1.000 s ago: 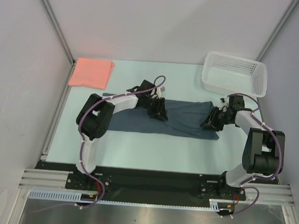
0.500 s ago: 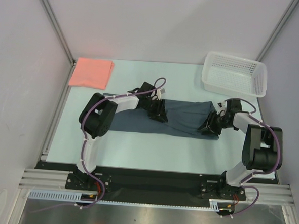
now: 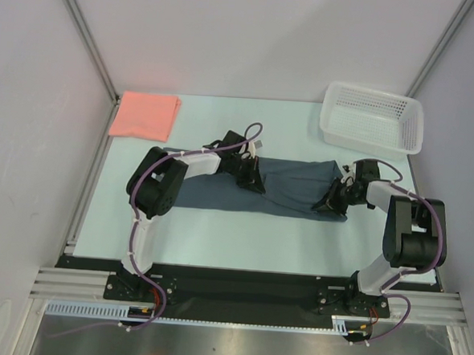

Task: Fold and stack the t-shirts
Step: Fold the tshirt

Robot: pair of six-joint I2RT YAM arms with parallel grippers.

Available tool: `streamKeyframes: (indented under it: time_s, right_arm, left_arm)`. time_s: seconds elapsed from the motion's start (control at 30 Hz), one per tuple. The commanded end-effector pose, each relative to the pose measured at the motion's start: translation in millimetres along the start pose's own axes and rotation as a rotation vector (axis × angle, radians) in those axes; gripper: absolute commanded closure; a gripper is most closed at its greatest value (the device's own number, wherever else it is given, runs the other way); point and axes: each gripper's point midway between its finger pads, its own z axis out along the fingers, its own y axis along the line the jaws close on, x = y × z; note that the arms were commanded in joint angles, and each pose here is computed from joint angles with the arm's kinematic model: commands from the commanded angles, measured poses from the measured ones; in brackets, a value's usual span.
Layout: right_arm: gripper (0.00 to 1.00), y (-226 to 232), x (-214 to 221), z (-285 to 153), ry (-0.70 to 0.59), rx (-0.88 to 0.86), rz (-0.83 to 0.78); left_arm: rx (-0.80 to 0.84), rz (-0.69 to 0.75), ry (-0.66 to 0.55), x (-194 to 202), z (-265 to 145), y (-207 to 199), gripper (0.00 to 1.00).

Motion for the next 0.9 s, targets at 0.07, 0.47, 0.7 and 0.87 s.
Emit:
streamKeyframes:
  time_s: [0.07, 0.47, 0.7, 0.87]
  right_arm:
    - [1.0, 37.4, -30.9, -20.5, -0.086, -0.082, 0.029]
    - [1.0, 75.3, -115.2, -28.9, -0.167, -0.121, -0.032]
    - [1.0, 68.6, -147.9, -9.4, -0.131, -0.124, -0.039]
    - [1.0, 70.0, -172.8, -8.9, -0.141, -0.116, -0.067]
  left_arm:
    - [0.086, -0.003, -0.057, -18.8, -11.9, -29.0, 1.0]
    - [0.213, -0.177, -0.208, -90.0, -18.8, -48.1, 1.0]
    - [0.241, -0.239, -0.232, -114.1, -14.0, -43.6, 1.0]
    - [0.245, -0.258, -0.219, -115.6, -6.8, -39.3, 1.0]
